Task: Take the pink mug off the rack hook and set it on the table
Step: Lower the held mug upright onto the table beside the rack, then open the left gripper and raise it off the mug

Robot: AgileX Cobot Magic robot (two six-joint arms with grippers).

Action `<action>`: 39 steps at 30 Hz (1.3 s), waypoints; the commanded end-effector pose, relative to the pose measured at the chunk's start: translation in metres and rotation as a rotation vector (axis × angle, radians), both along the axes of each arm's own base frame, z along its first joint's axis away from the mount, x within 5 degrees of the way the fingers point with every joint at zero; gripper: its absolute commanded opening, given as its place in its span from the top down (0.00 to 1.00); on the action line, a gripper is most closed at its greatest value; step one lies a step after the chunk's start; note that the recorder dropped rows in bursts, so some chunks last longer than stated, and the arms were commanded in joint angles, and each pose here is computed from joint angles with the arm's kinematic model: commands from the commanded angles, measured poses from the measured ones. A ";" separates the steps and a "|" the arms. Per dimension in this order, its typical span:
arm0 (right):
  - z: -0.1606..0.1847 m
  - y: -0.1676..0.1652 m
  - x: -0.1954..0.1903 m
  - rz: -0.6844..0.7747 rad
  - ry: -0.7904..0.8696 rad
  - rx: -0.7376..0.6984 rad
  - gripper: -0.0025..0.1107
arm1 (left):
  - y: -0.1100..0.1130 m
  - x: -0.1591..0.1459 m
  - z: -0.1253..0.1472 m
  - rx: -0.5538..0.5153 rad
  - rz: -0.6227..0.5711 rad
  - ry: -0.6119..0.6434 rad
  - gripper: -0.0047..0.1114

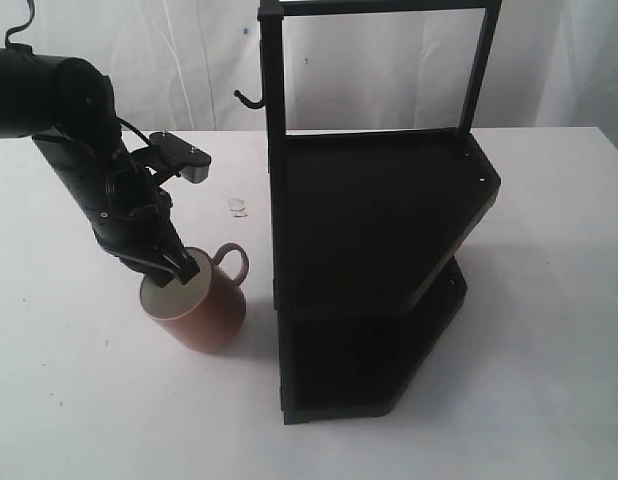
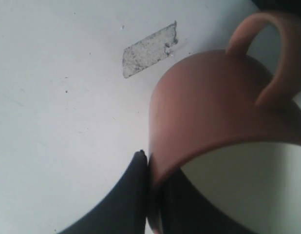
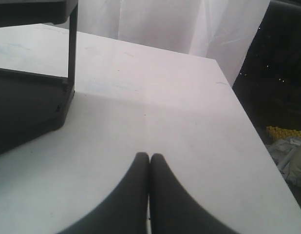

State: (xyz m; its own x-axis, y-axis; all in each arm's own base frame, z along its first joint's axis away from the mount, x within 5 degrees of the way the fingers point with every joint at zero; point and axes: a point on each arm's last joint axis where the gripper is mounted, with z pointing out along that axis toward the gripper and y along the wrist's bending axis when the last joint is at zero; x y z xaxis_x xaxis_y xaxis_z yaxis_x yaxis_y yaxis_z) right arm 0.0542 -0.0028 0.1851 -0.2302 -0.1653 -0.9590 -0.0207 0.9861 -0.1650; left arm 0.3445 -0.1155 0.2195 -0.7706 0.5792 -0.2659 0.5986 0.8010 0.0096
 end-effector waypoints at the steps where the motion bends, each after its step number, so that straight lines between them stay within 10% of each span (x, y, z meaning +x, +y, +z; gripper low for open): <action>1: 0.000 0.000 0.000 -0.003 -0.011 0.009 0.98 | 0.001 -0.004 0.001 -0.002 0.009 0.043 0.96; 9: 0.000 0.000 0.000 -0.003 -0.011 0.009 0.98 | 0.001 -0.005 -0.001 0.005 0.007 0.069 0.95; 21: 0.000 0.000 0.000 -0.003 -0.011 0.009 0.98 | 0.001 -0.005 -0.001 0.005 0.011 0.074 0.51; 34: 0.000 0.000 0.000 -0.003 -0.011 0.009 0.98 | 0.001 -0.009 0.066 -0.034 0.028 0.002 0.52; 39: 0.000 0.000 0.000 -0.003 -0.011 0.009 0.98 | 0.014 -0.022 0.096 0.034 0.057 -0.068 0.66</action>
State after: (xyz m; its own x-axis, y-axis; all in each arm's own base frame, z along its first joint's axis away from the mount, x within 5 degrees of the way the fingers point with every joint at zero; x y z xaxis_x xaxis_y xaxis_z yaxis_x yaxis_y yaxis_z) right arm 0.0542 -0.0028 0.1851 -0.2302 -0.1653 -0.9590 -0.0207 0.9861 -0.1650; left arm 0.3323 -0.1101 0.3020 -0.7608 0.5625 -0.3236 0.5820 0.8120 0.0430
